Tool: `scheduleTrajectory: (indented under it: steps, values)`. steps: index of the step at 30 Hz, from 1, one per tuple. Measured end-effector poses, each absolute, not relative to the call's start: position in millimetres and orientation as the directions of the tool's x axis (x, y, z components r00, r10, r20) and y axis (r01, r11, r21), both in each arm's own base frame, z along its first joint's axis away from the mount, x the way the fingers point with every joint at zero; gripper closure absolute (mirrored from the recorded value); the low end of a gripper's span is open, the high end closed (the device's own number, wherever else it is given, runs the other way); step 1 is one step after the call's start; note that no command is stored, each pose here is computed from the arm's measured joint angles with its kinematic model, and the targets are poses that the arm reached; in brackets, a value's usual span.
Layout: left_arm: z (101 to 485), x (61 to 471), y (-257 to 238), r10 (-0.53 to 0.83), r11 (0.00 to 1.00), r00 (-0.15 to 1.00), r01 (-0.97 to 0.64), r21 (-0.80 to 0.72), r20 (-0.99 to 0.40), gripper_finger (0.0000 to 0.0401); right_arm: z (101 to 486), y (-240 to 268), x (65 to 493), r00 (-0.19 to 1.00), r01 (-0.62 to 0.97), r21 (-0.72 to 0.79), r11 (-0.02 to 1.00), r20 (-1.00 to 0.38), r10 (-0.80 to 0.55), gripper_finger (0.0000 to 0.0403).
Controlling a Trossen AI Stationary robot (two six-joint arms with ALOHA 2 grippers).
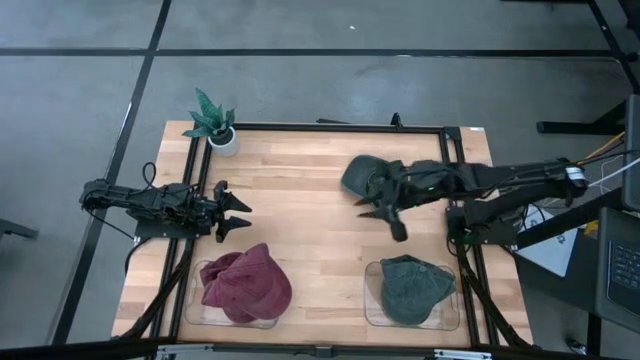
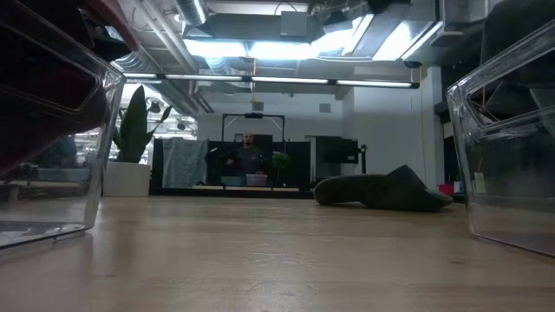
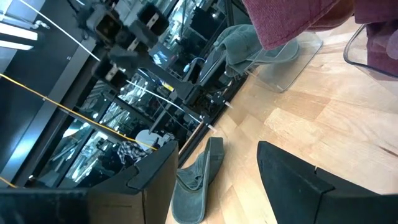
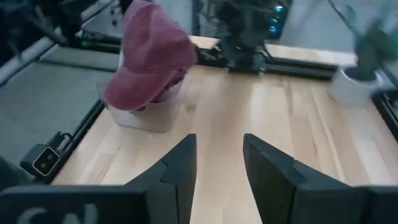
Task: Pick & Place hat
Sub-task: Adjust the left transparent bin
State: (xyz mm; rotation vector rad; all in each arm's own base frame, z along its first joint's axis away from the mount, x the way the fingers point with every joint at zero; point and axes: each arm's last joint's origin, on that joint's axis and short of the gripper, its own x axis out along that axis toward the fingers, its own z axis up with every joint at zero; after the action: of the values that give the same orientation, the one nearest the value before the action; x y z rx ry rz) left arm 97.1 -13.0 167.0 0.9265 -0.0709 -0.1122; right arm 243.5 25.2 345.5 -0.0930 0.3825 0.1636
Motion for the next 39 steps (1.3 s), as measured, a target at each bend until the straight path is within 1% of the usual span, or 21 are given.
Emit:
scheduleTrajectory:
  steps: [2, 4, 6, 9, 11, 14, 19, 27, 33, 39]
  values:
    - [167, 97, -13, -0.127, 0.595, 0.992, 0.066, 0.801, 0.013, 0.0185, 349, 32, 259, 0.906, -0.211, -0.095, 0.973, -0.394, 0.158, 0.0262]
    - [167, 97, -13, -0.127, 0.595, 0.992, 0.066, 0.801, 0.013, 0.0185, 352, 38, 273, 0.9, -0.236, -0.13, 0.963, -0.404, 0.166, 0.0243]
    - [167, 97, -13, -0.127, 0.595, 0.992, 0.066, 0.801, 0.013, 0.0186, 354, 45, 286, 0.897, -0.248, -0.184, 0.951, -0.415, 0.153, 0.0216]
    - [167, 97, -13, -0.127, 0.595, 0.992, 0.066, 0.801, 0.013, 0.0187, 356, 54, 307, 0.904, -0.207, -0.245, 0.947, -0.418, 0.09, 0.0168]
    - [167, 97, -13, -0.127, 0.595, 0.992, 0.066, 0.801, 0.013, 0.0185, 356, 61, 321, 0.905, -0.185, -0.261, 0.947, -0.422, 0.061, 0.0141]
    - [167, 97, -13, -0.127, 0.595, 0.992, 0.066, 0.801, 0.013, 0.0185, 356, 73, 343, 0.895, -0.216, -0.248, 0.944, -0.437, 0.09, 0.0117]
    - [167, 97, -13, -0.127, 0.595, 0.992, 0.066, 0.801, 0.013, 0.0187, 358, 96, 381, 0.861, -0.339, -0.207, 0.918, -0.461, 0.214, 0.0115]
    - [167, 97, -13, -0.127, 0.595, 0.992, 0.066, 0.801, 0.013, 0.0187, 365, 113, 424, 0.791, -0.449, -0.19, 0.873, -0.538, 0.29, 0.0139]
    - [167, 97, -13, -0.128, 0.595, 0.992, 0.066, 0.801, 0.013, 0.0185, 361, 123, 433, 0.774, -0.474, -0.198, 0.858, -0.558, 0.299, 0.0146]
    - [167, 97, -13, -0.128, 0.595, 0.992, 0.066, 0.801, 0.013, 0.0187, 368, 140, 428, 0.789, -0.509, -0.235, 0.828, -0.511, 0.34, 0.0146]
